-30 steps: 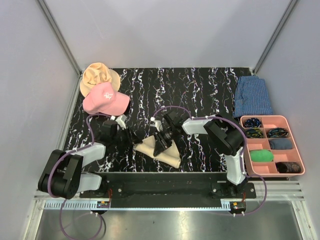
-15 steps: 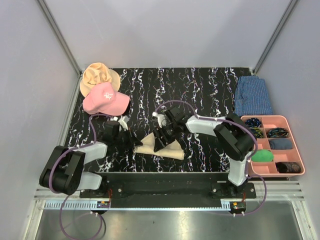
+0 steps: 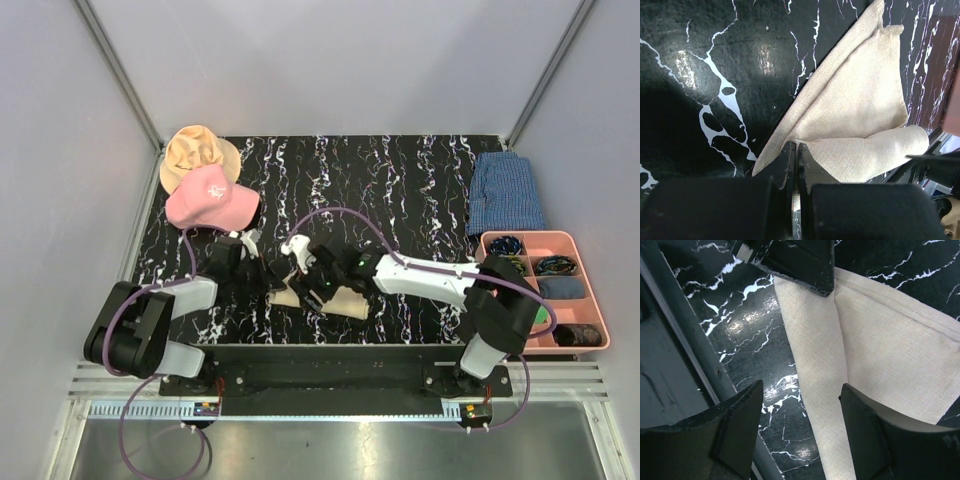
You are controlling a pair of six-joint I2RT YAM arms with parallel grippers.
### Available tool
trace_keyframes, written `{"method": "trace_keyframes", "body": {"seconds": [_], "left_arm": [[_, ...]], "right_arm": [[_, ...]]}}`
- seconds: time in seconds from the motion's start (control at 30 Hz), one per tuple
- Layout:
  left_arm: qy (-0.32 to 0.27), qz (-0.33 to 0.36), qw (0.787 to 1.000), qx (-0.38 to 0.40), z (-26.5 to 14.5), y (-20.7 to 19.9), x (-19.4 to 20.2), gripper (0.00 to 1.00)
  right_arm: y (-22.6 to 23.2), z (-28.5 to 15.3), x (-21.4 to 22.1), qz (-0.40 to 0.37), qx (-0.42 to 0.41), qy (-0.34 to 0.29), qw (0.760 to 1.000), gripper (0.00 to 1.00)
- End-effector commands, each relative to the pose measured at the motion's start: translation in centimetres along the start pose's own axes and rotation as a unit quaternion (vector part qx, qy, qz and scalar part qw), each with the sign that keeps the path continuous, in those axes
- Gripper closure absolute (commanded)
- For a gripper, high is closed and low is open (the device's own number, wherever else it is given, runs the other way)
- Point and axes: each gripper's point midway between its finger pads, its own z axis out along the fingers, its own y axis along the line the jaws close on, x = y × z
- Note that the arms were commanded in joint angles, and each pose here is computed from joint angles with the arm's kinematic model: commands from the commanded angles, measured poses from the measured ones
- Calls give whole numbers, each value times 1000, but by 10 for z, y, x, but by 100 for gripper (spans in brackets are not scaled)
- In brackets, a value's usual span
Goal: Fold the napkin, place the utensils inside, and roll it up
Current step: Roll the napkin with the utensil
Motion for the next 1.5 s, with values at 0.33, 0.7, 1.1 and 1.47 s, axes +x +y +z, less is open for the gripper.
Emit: {"method": "trace_keyframes", "body": {"seconds": [0.33,0.7,1.1,1.47], "left_arm": [[6,-5,999,-35,6,11,-4,100],[-5,2,1000,-15,3,-4,-17,100],[-25,15,1000,-11,2,-19,-41,81],[-103,25,988,-111,-37,6,-65,28]], "right_arm": [[-7,35,36,-93,55,63,992,34],[-48,39,57,-85,166,90,978,34],[-52,47,74,-86,171,117,975,66],[-5,38,70,-22,60,161,985,87]]}}
